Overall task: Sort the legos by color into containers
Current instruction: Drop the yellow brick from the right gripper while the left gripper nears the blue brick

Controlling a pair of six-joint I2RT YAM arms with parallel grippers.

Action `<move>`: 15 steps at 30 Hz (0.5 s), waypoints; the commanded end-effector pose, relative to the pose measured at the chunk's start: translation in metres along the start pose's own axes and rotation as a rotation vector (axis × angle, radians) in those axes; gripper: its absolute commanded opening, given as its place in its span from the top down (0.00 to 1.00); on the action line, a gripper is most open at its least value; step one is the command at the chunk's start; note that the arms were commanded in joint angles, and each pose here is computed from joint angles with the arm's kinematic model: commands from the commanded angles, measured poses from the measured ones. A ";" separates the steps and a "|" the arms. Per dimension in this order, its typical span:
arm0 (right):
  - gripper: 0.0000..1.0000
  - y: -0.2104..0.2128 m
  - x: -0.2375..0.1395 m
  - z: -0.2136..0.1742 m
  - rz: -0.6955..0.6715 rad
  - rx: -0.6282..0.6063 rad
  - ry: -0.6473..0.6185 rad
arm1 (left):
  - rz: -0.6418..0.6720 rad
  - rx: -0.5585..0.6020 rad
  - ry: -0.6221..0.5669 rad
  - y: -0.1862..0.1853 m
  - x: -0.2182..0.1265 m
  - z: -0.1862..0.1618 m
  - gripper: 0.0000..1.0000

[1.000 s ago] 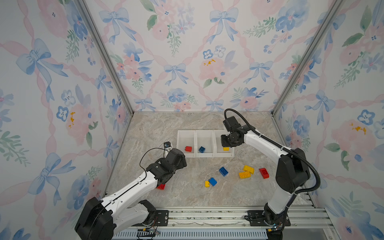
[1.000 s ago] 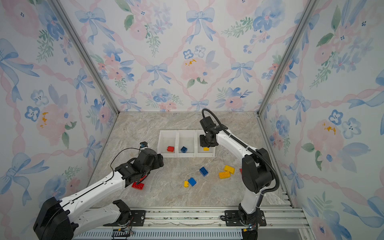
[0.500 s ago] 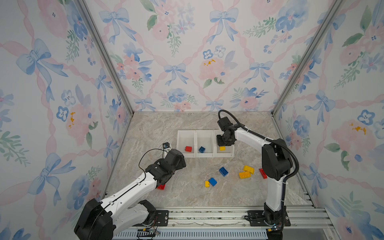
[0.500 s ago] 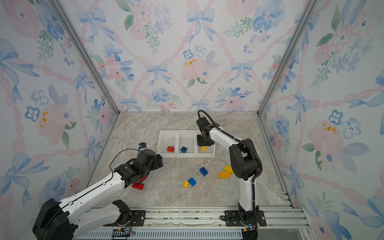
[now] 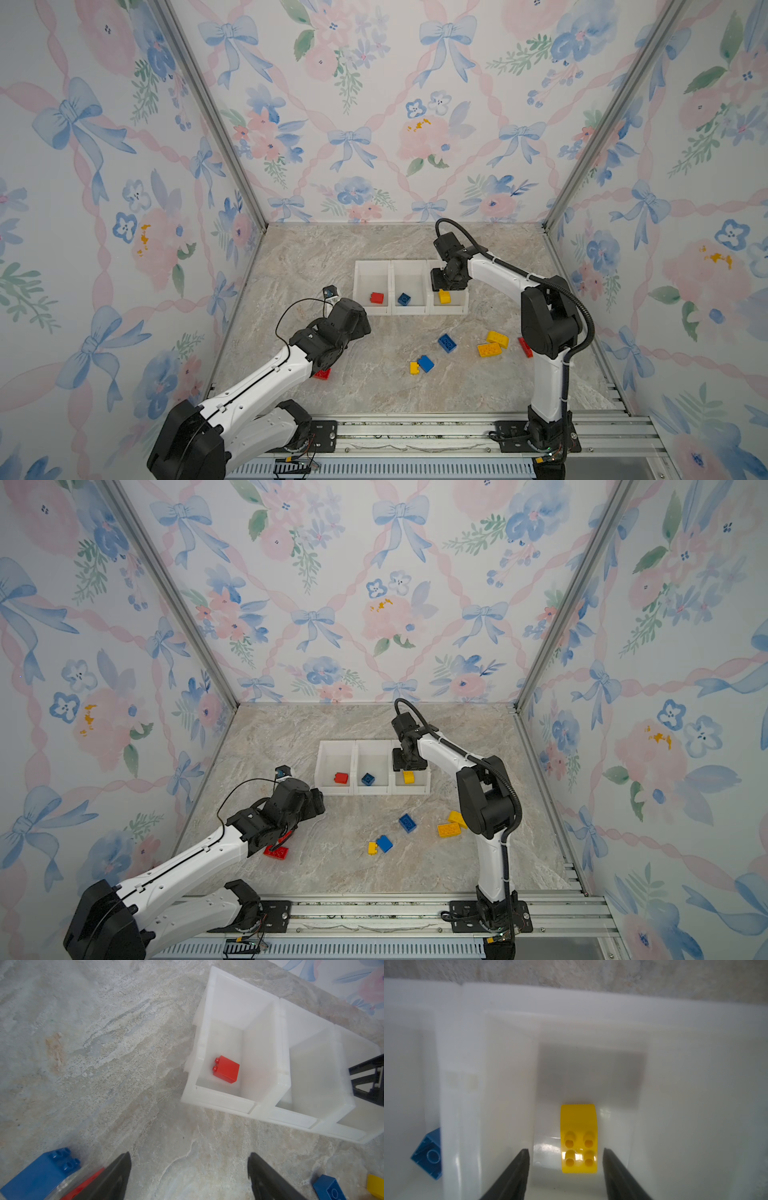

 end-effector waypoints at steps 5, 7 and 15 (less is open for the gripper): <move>0.38 0.002 -0.031 -0.004 0.014 -0.002 -0.033 | 0.039 -0.030 -0.006 0.011 0.002 0.000 0.10; 0.36 0.003 -0.039 -0.007 0.019 -0.003 -0.038 | 0.063 -0.036 -0.004 0.015 0.003 0.001 0.10; 0.25 0.010 -0.071 -0.030 0.040 -0.001 -0.052 | 0.183 -0.036 0.007 0.033 0.004 0.013 0.11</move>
Point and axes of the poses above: each gripper's point midway between its finger pads, its own x axis out along the fingers, its own y axis along the line the jaws close on, z = x × y, the point moved 4 cm from there along -x, back along the fingers, and after that the axes turned 10 degrees about -x, right-handed, at the moved point
